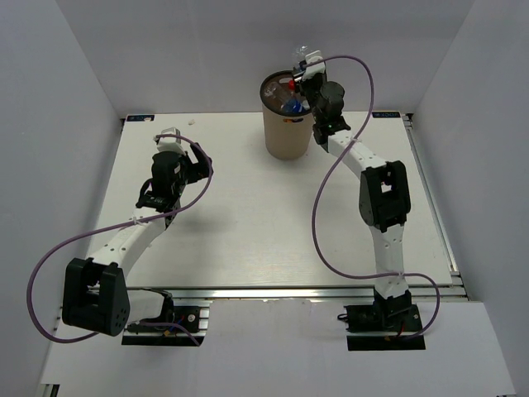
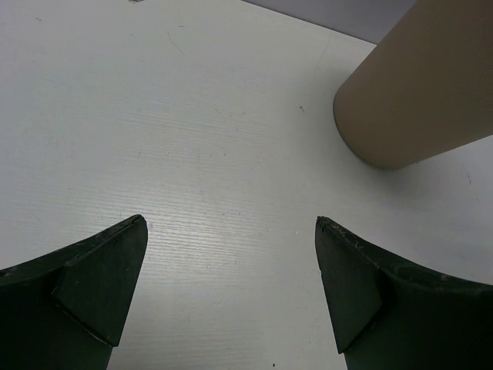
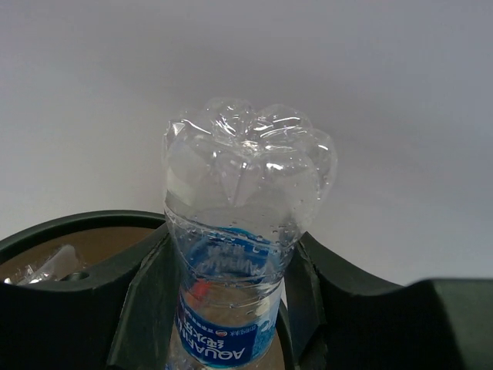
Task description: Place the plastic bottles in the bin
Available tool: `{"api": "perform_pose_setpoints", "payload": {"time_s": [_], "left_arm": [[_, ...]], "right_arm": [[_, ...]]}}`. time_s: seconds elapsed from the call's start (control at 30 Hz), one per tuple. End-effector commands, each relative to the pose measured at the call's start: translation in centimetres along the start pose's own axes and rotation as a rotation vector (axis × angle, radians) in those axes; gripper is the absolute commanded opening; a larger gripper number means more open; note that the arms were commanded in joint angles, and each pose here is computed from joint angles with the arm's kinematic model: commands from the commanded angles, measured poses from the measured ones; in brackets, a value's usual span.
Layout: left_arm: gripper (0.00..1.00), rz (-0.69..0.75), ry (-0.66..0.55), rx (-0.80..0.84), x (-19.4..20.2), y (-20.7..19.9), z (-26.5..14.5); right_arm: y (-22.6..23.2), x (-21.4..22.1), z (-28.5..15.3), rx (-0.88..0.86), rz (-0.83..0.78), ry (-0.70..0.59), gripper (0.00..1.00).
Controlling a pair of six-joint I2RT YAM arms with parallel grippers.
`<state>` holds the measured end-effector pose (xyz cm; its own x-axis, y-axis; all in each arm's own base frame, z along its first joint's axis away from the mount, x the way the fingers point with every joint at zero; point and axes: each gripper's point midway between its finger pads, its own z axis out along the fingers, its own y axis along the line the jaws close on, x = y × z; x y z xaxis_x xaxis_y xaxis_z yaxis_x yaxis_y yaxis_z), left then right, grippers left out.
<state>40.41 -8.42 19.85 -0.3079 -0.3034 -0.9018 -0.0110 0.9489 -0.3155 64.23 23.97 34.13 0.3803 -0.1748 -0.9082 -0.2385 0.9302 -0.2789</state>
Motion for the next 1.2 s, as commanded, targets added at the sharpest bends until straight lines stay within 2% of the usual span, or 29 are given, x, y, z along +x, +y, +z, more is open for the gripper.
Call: {"api": "perform_pose_setpoints", "payload": {"time_s": [0.0,0.2,0.47,0.77,0.87,0.9,0.97,1.0,1.1,1.17], "left_arm": [[0.98,-0.002,-0.042,0.001,-1.6,-0.1,-0.7],[0.98,-0.004,-0.037,0.003,-1.4,-0.1,-0.7],[0.98,-0.004,-0.035,-0.008,-1.4,0.2,-0.5],[0.98,-0.002,-0.030,-0.017,-1.3,0.3,-0.4],[0.98,-0.001,-0.030,-0.022,-1.4,0.3,-0.5],[0.98,-0.001,-0.029,-0.022,-1.3,0.3,-0.5],[0.98,-0.003,-0.034,-0.018,-1.4,0.2,-0.5],[0.98,-0.003,-0.034,-0.018,-1.4,0.2,-0.5],[0.98,-0.001,-0.034,-0.018,-1.4,0.3,-0.5],[0.98,-0.001,-0.035,-0.023,-1.5,0.3,-0.5]], "right_arm": [[-0.1,-1.3,-1.2,-0.008,-0.027,0.005,0.24],[1.3,3.5,-2.2,-0.039,-0.050,0.149,0.25],[1.6,8.8,-4.1,-0.023,-0.093,0.287,0.22],[3.4,13.4,-7.2,-0.066,-0.036,0.425,0.23],[3.5,12.2,-6.7,-0.084,-0.013,0.419,0.33],[3.6,12.2,-6.7,-0.093,-0.009,0.437,0.45],[3.1,9.8,-5.4,-0.095,-0.003,0.403,0.59],[3.0,9.0,-5.1,-0.095,0.006,0.394,0.74],[2.5,6.1,-4.5,-0.099,0.026,0.346,0.86],[2.1,4.1,-4.1,-0.091,0.042,0.302,0.88]]}}
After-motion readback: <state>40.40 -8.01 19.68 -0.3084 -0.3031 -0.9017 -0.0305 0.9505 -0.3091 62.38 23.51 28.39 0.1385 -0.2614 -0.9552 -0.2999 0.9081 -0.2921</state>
